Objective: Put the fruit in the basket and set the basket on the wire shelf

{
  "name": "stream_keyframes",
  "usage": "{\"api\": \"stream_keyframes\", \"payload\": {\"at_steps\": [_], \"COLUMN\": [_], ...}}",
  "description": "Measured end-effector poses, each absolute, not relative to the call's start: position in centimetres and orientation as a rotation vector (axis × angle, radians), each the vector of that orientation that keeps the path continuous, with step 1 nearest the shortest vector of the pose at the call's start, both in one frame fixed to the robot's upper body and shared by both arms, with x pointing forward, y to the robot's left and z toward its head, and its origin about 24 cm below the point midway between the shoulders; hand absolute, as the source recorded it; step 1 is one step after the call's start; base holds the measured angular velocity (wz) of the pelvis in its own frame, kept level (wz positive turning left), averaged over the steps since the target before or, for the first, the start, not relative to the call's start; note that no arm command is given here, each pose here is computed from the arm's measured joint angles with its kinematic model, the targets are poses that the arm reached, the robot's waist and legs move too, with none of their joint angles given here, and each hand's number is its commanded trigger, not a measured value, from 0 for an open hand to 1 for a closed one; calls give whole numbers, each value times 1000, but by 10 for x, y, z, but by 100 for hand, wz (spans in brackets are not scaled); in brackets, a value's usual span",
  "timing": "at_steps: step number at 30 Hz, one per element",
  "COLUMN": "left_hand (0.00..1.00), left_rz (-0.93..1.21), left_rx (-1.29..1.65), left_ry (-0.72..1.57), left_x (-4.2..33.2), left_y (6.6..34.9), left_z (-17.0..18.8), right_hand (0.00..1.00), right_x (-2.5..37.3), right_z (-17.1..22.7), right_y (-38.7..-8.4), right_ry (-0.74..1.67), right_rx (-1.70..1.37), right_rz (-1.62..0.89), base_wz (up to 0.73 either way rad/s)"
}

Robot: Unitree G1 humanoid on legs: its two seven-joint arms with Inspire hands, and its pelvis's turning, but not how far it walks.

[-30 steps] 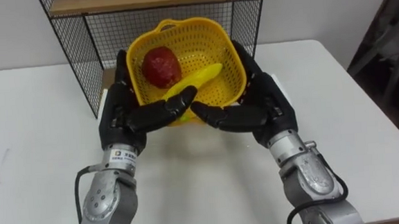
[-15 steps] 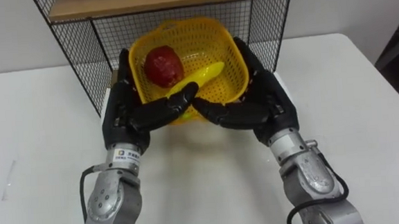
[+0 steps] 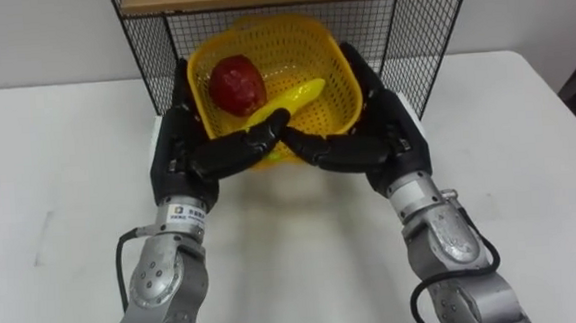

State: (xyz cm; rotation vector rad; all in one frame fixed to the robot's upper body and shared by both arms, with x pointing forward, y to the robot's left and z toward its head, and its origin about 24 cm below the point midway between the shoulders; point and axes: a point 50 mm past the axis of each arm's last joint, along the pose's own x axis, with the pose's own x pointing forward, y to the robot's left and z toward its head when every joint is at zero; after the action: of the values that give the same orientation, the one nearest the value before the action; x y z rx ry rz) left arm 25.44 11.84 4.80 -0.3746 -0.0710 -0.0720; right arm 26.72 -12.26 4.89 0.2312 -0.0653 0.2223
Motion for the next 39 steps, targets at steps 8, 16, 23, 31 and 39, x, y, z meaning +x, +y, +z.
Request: {"api": "stream_keyframes", "payload": {"at_steps": [8, 16, 23, 31, 39], "left_hand": [0, 0, 0, 0, 0], "left_rz": [-78, -76, -70, -58, -87], "left_rx": [-367, -375, -383, -347, -333], "left_ry": [-47, -39, 21, 112, 76], "left_x": [254, 256, 260, 276, 305], "left_y": [118, 117, 113, 114, 109], "left_z": [46, 46, 33, 18, 42], "right_hand": [0, 0, 0, 0, 0], "right_x": [267, 267, 268, 278, 298], "right_z": [48, 48, 39, 24, 47], "right_y": [-122, -122, -125, -126, -127], "right_ry": [-59, -56, -3, 86, 28], "right_rx": [226, 243, 234, 195, 188], "right_rz": [201, 195, 174, 159, 133], "base_wz": [5, 0, -3, 15, -10]}}
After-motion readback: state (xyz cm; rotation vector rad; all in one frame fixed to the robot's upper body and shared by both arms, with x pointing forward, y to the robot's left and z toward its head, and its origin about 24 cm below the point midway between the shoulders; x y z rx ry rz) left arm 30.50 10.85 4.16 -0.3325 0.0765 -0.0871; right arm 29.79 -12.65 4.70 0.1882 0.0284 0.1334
